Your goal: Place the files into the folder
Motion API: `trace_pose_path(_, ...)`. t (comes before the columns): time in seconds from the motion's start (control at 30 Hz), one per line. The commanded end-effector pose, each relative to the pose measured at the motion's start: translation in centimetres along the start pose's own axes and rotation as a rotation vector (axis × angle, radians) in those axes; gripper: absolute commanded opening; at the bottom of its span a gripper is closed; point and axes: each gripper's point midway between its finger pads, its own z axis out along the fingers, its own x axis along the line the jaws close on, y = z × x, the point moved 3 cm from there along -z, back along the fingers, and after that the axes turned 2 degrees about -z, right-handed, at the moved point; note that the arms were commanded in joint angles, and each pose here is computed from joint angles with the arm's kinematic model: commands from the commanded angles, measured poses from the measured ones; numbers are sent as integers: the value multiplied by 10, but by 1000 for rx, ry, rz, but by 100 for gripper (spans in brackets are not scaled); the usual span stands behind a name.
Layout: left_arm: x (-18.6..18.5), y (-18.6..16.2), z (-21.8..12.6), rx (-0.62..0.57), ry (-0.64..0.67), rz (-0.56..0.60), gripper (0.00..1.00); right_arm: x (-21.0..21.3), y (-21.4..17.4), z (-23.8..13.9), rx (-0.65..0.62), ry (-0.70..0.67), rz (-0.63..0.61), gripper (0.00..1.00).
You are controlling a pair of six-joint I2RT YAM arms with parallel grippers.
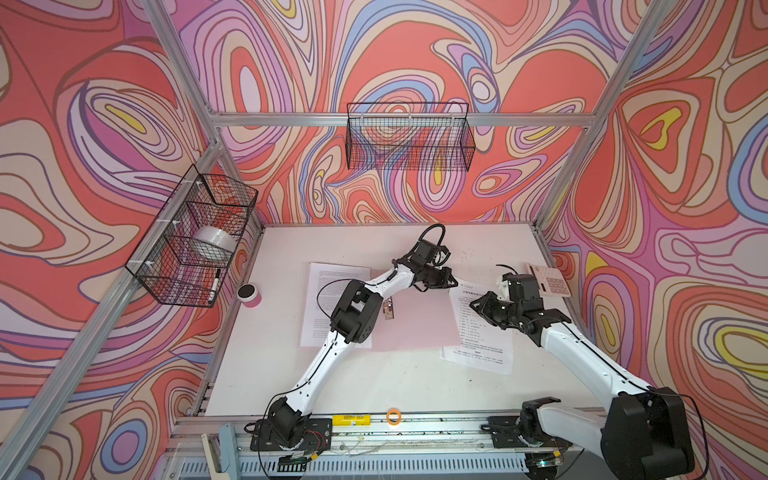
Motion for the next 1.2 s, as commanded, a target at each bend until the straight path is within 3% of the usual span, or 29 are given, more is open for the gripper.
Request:
trace_pose_path(0.0,11,-24,8,55,55,-67,0,11,15,-14,-59,5,-37,26)
trace_pose_path(0.27,-67,-11,-4,-41,-53,46,0,36,58,-59,-219,-44,-94,25)
trace_pose_path(0.63,-186,-30,-39,-84,-138,222,0,75,100,-141,-430,-82,-153,25)
trace_pose_path(0.9,-259,-60,-86,-94,-189,323,0,103,112,-196,-530,-55,-186,25)
trace_pose_path(1.17,-301,-97,-156,-128,-203,389,0,127,120,-239,-598,-30,-243,27)
